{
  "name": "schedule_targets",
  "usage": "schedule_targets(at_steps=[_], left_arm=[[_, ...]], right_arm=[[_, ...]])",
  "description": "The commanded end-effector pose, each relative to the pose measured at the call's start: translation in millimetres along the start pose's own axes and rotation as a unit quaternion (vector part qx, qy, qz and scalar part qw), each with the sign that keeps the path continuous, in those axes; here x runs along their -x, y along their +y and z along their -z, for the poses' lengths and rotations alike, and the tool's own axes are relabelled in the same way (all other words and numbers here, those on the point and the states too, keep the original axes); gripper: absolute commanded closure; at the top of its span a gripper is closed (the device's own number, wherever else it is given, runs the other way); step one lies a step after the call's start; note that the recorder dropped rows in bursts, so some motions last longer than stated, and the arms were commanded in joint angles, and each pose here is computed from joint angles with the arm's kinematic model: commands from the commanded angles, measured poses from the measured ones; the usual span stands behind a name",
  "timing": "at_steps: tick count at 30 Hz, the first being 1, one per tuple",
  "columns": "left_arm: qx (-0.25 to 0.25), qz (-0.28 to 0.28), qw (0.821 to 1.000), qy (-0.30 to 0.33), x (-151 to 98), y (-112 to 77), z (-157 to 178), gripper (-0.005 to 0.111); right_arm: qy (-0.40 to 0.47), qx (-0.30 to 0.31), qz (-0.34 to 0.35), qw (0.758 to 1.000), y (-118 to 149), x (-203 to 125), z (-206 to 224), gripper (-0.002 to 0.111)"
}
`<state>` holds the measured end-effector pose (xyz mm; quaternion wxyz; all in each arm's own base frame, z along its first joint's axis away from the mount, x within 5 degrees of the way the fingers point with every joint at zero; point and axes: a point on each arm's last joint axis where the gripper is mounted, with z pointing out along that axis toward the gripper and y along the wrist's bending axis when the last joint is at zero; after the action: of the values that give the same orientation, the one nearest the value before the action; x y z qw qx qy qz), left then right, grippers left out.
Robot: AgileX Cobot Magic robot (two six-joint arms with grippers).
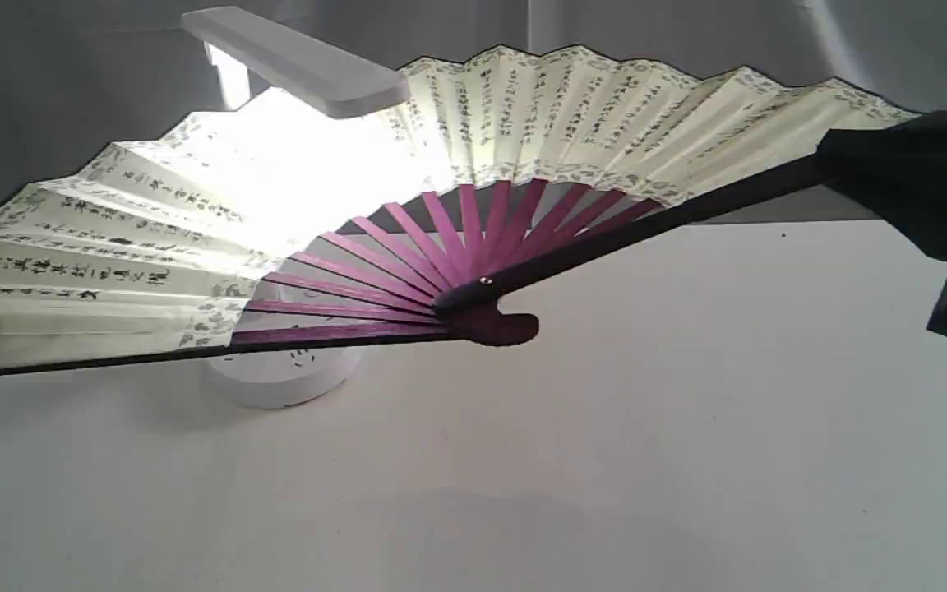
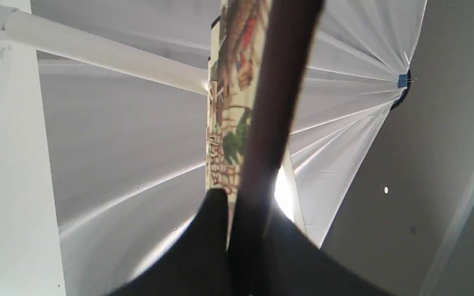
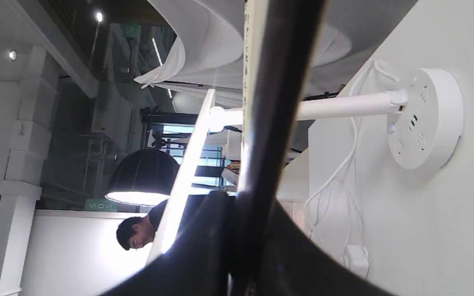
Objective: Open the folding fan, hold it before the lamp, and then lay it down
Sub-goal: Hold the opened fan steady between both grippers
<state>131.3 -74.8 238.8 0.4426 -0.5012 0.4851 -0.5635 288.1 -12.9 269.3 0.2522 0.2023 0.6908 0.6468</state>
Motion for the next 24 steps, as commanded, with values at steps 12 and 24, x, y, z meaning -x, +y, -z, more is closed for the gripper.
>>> schedule_targets(at_steps=[12,24], left_arm=[[-0.035,0.052,0.995,-0.077,16.5,-7.2,2.3,0.107],[-0.024,0.055,0.995,-0.076,16.2,-5.2,2.2,0.107]], right_arm=[[-0.043,-0.026,0.017,0.999,-4.1,9.1,5.3,0.108],[-0.043,-0.026,0.017,0.999,-4.1,9.1,5.3,0.108]])
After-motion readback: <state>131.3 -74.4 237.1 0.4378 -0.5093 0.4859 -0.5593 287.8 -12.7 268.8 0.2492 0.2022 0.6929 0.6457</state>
